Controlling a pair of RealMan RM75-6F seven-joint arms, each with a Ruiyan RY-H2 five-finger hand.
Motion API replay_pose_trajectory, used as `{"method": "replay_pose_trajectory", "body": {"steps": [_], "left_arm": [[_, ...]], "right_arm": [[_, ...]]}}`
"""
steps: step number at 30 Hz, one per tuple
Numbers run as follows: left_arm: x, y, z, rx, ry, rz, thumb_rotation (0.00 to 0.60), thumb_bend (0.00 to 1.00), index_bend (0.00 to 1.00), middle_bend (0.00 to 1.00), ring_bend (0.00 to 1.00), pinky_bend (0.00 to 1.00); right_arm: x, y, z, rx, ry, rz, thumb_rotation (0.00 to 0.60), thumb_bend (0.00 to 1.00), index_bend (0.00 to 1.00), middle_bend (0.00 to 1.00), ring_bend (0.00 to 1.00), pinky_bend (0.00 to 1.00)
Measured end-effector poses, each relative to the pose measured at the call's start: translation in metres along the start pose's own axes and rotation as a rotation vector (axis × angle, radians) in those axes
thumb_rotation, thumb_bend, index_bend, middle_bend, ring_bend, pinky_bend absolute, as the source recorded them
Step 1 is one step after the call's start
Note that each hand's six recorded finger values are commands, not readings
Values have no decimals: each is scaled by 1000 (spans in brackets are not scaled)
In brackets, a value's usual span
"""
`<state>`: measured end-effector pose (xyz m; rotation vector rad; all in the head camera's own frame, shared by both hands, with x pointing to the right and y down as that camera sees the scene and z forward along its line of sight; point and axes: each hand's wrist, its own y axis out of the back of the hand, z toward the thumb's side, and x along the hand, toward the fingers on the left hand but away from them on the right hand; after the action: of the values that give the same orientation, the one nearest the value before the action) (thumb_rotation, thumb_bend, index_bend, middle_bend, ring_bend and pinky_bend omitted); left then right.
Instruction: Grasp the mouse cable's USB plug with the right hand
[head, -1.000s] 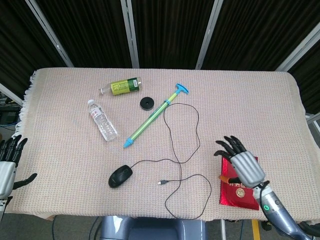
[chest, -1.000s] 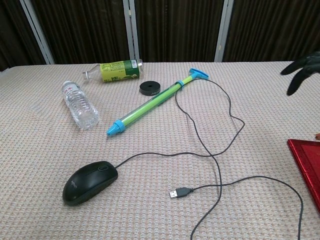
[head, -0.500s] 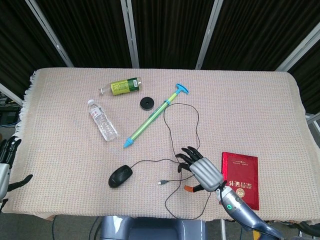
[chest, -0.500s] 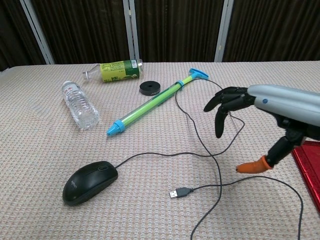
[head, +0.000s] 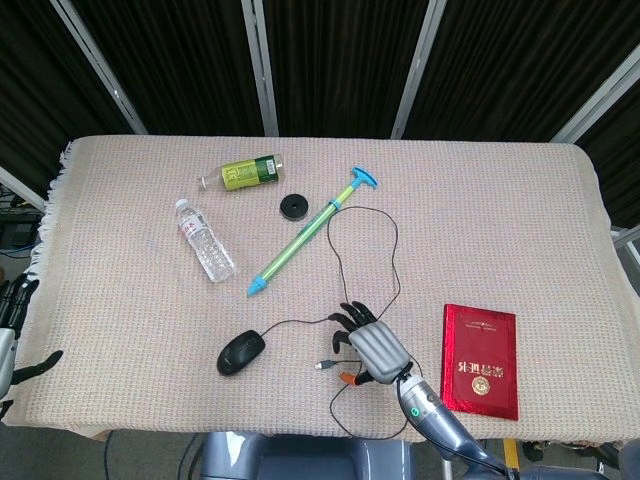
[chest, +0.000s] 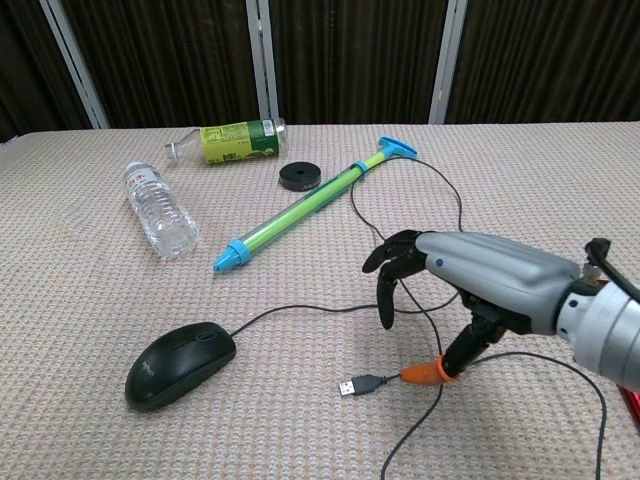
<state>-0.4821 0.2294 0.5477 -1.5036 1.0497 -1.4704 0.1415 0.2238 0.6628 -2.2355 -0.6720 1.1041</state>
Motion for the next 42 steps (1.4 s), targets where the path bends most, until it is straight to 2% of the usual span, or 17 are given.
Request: {"method": "replay_pose_trajectory", "body": {"steps": [15, 31, 42], "left_arm": [[2, -1, 0, -15, 3, -12, 600, 62, 0, 0, 0, 0], [3, -1, -1, -25, 8, -17, 600, 64, 0, 0, 0, 0], [3, -1, -1, -35, 9, -22, 600, 65, 0, 0, 0, 0]], "right_arm": [[-16, -34, -10, 8, -96, 21, 600, 187, 538, 167, 0, 0], [-21, -57, 2, 0, -95, 36, 600, 227, 524, 170, 0, 0], [-26, -63, 4, -12, -107, 36, 600, 254, 522, 174, 0, 0]]}}
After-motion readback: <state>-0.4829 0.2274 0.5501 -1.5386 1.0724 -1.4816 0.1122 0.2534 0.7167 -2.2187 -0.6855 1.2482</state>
